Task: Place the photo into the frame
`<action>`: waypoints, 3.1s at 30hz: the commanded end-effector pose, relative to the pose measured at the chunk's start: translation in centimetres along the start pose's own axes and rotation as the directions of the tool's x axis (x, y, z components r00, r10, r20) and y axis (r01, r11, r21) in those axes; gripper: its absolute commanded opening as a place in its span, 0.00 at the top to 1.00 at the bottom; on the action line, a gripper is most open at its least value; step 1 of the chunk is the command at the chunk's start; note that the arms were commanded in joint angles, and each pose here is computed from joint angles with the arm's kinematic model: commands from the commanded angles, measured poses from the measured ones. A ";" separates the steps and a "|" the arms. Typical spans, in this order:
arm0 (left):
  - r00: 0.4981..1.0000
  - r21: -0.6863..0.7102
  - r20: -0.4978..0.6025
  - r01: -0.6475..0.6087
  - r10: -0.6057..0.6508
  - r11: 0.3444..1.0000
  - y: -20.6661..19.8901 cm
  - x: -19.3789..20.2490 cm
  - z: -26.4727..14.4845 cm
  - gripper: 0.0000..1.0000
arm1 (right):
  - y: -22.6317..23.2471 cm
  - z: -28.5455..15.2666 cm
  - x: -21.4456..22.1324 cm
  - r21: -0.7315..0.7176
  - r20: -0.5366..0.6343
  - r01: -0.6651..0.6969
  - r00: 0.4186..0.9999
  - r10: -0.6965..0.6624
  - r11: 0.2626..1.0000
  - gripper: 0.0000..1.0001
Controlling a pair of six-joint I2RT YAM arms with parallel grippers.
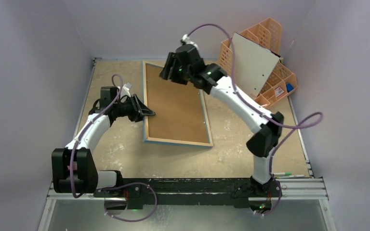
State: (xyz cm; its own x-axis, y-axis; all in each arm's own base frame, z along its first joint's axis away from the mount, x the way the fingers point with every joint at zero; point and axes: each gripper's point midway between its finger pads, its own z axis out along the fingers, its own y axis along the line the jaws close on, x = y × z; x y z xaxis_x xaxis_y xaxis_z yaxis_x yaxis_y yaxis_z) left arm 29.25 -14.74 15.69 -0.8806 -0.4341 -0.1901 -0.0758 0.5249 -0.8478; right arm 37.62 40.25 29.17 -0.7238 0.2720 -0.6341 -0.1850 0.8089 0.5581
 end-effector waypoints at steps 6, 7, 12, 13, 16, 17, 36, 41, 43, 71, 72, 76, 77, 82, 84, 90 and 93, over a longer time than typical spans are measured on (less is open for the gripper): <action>0.954 -0.189 0.227 -0.155 0.197 0.970 -5.8 -6.9 -5.2 1.00 | -3.8 -8.2 -6.3 -0.082 0.172 0.041 0.985 -0.026 0.996 0.39; 0.948 -0.218 0.238 -0.160 0.211 0.963 -6.3 -7.4 -6.0 1.00 | -4.4 -8.6 -6.4 -0.084 0.167 0.051 0.985 -0.037 0.995 0.40; 0.886 -0.291 0.314 -0.253 0.342 0.923 -10.1 -10.1 -9.3 1.00 | -7.3 -9.7 -4.9 -0.024 0.126 0.111 0.986 -0.107 0.994 0.40; 0.868 -0.311 0.323 -0.279 0.377 0.908 -10.8 -10.6 -10.1 1.00 | -7.7 -9.7 -4.4 -0.022 0.115 0.117 0.987 -0.114 0.993 0.40; 0.826 -0.378 0.341 -0.317 0.450 0.870 -12.3 -11.9 -12.1 1.00 | -8.8 -9.5 -3.2 -0.020 0.087 0.126 0.989 -0.123 0.992 0.41; 0.816 -0.399 0.343 -0.322 0.465 0.859 -12.5 -12.2 -12.6 1.00 | -8.9 -9.5 -2.9 -0.025 0.078 0.127 0.989 -0.125 0.992 0.41; 0.683 -0.644 0.326 -0.346 0.654 0.683 -11.8 -15.0 -17.3 1.00 | -8.5 -6.6 0.4 -0.101 -0.050 0.026 0.998 -0.032 0.995 0.33; 0.654 -0.649 0.313 -0.382 0.689 0.658 -11.6 -15.2 -16.5 1.00 | -6.8 -6.4 -0.4 -0.186 -0.016 0.039 0.999 -0.043 0.982 0.35; 0.644 -0.650 0.314 -0.390 0.698 0.653 -11.9 -15.3 -16.1 1.00 | -6.0 -6.3 -0.6 -0.216 -0.024 0.017 0.999 -0.023 0.976 0.37; 0.654 -0.522 0.266 -0.519 0.708 0.676 -13.7 -11.2 -9.0 0.70 | 2.4 -3.7 -3.3 -0.455 -0.018 -0.015 1.000 0.007 0.891 0.22; 0.650 -0.499 0.274 -0.534 0.709 0.683 -14.1 -11.0 -8.7 0.64 | 2.7 -3.8 -3.3 -0.460 -0.020 -0.017 1.000 0.008 0.888 0.20; 0.652 -0.438 0.296 -0.557 0.698 0.706 -14.8 -10.5 -7.9 0.52 | 3.9 -3.8 -2.6 -0.515 -0.058 -0.021 0.998 -0.010 0.857 0.16; 0.654 -0.422 0.299 -0.562 0.695 0.711 -15.0 -10.4 -7.7 0.50 | 4.4 -3.7 -2.4 -0.530 -0.069 -0.018 0.997 -0.021 0.848 0.15; 0.662 -0.367 0.301 -0.584 0.687 0.724 -15.6 -10.0 -6.9 0.44 | 5.7 -2.4 -1.2 -0.576 -0.134 -0.049 0.990 -0.036 0.816 0.13; 0.664 -0.341 0.301 -0.596 0.685 0.727 -15.9 -9.7 -6.6 0.44 | 6.4 -2.4 -1.6 -0.595 -0.141 -0.072 0.990 -0.016 0.800 0.13; 0.669 -0.239 0.298 -0.638 0.680 0.732 -16.8 -8.4 -5.7 0.44 | 7.6 -2.3 -2.3 -0.612 -0.181 -0.144 0.983 0.040 0.778 0.14; 0.683 -0.201 0.297 -0.638 0.667 0.743 -16.9 -7.8 -5.3 0.46 | 7.6 -2.8 -2.2 -0.606 -0.194 -0.166 0.979 0.057 0.778 0.16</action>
State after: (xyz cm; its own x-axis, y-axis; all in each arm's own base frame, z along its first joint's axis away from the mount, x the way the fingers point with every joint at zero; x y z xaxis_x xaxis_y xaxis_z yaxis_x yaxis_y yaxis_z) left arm 36.63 -12.74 31.86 -0.5311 -0.1457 -0.8347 0.2495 0.9145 -0.3184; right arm 37.11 43.51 32.21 -0.8565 0.1867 -0.4811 -0.3954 0.3617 0.8443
